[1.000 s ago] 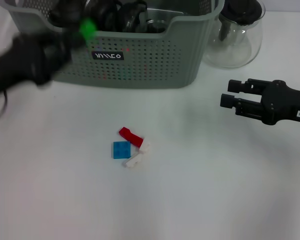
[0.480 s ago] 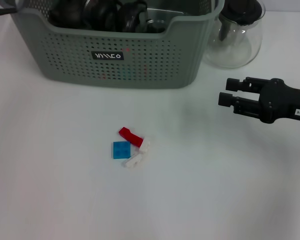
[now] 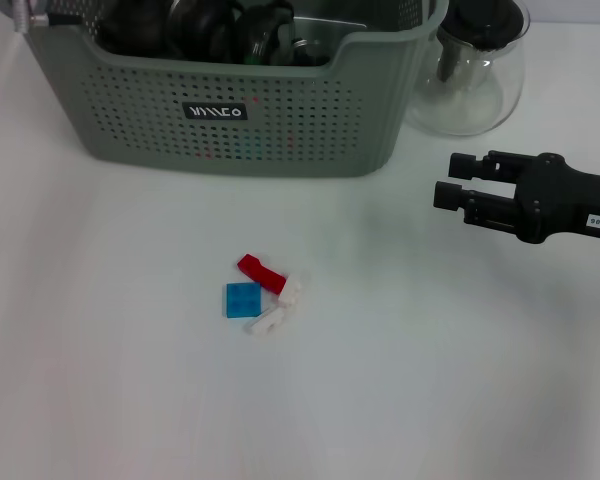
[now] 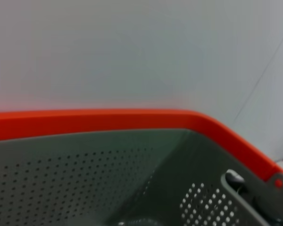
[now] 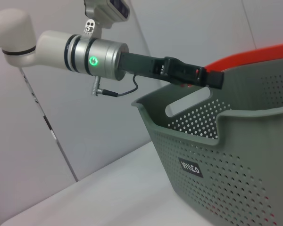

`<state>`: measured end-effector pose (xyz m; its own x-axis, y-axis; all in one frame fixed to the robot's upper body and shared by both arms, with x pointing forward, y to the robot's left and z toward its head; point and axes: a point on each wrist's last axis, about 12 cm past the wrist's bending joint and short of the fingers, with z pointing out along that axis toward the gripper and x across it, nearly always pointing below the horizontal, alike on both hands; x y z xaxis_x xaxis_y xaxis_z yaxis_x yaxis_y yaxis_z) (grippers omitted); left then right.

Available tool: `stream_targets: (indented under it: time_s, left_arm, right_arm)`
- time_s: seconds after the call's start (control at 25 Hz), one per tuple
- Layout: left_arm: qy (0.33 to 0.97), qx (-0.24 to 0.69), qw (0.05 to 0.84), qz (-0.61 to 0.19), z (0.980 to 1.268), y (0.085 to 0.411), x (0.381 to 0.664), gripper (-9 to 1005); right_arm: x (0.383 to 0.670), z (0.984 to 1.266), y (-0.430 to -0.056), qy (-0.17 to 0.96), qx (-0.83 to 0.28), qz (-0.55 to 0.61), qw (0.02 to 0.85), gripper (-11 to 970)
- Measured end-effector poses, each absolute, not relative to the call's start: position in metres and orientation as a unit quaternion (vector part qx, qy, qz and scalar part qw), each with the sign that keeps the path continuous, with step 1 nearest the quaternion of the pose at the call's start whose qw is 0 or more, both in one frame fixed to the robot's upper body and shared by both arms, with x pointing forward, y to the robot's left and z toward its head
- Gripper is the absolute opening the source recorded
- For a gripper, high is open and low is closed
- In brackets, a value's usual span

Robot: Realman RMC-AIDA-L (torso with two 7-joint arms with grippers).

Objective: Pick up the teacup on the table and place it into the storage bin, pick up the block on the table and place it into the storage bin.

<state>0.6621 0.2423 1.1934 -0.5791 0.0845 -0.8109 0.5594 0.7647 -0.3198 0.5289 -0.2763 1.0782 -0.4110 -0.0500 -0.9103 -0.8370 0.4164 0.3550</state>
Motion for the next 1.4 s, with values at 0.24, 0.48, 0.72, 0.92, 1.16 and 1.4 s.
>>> stream_targets:
  time_s: [0.24, 0.48, 0.72, 0.92, 1.16, 1.4]
  left_arm:
    - [0.774, 0.17, 0.475, -0.384, 1.2, 0.264, 0.635, 461]
    - [0.602, 0.249, 0.595, -0.471, 1.182, 0.306, 0.556, 625]
    - [0.623, 0.342, 0.592, -0.38, 1.111, 0.312, 0.486, 699]
    - [0.644, 0.355, 0.566, -0.373, 1.056, 0.298, 0.45, 680]
    - [0.671, 0.378, 0.538, -0.342, 1.016, 0.278, 0.44, 657]
    - [0.685, 0.412, 0.524, -0.293, 0.997, 0.269, 0.442, 622]
  right_arm:
    - [0.528, 1.077, -0.277, 0.715, -0.309, 0.441, 0.445, 583]
    - [0.528, 1.077, -0.278, 0.716, -0.308, 0.441, 0.445, 583]
    - [0.528, 1.077, -0.278, 0.716, -0.307, 0.44, 0.445, 583]
    - [0.528, 1.077, -0.278, 0.717, -0.306, 0.44, 0.445, 583]
    - [0.53, 1.077, -0.277, 0.721, -0.304, 0.439, 0.442, 583]
    - [0.528, 1.075, -0.278, 0.723, -0.301, 0.438, 0.441, 583]
